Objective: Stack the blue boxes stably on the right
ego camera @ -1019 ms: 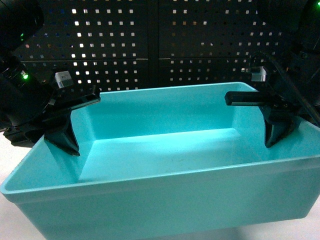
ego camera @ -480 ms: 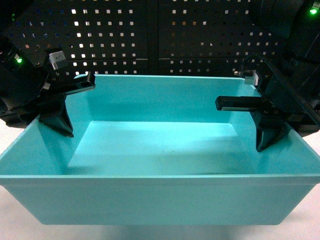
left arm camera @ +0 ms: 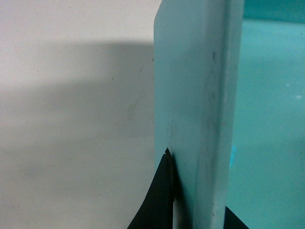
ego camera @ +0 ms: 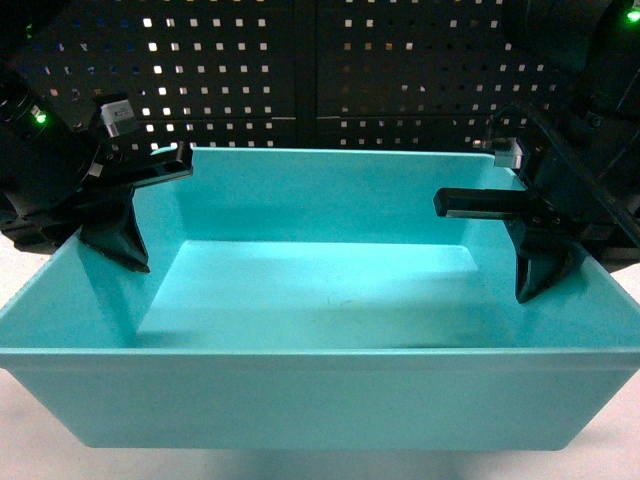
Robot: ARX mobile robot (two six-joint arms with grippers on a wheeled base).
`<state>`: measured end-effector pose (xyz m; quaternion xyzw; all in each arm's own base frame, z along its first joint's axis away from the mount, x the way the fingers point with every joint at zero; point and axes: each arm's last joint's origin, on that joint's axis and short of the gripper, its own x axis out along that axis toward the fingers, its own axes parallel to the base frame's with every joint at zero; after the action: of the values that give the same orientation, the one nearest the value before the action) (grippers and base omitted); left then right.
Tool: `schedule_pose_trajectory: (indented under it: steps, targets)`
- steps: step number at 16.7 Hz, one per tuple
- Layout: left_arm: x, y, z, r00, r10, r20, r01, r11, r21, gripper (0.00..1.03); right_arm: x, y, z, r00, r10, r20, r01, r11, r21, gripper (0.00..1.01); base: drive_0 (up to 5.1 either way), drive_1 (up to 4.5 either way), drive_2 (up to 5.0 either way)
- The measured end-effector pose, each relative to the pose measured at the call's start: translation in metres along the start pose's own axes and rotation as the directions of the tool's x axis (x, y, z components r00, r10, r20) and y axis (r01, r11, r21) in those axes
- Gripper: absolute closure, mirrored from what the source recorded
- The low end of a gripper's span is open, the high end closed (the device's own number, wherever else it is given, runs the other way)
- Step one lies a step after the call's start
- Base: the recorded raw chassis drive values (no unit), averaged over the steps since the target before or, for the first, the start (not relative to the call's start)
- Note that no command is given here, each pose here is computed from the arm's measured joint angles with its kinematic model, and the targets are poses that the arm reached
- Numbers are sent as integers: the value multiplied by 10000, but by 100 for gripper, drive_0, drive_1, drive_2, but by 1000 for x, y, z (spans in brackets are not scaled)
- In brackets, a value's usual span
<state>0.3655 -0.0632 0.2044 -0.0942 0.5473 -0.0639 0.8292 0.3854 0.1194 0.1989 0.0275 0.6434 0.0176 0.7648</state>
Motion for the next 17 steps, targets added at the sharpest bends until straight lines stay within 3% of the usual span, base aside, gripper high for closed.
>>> schedule_pose_trajectory:
  steps: [17]
  targets:
    - [-2,-1,5,9994,-90,342,89,10000,36,101,-2,-2,1,9998,196,74,-197,9997,126,99,0,0,0]
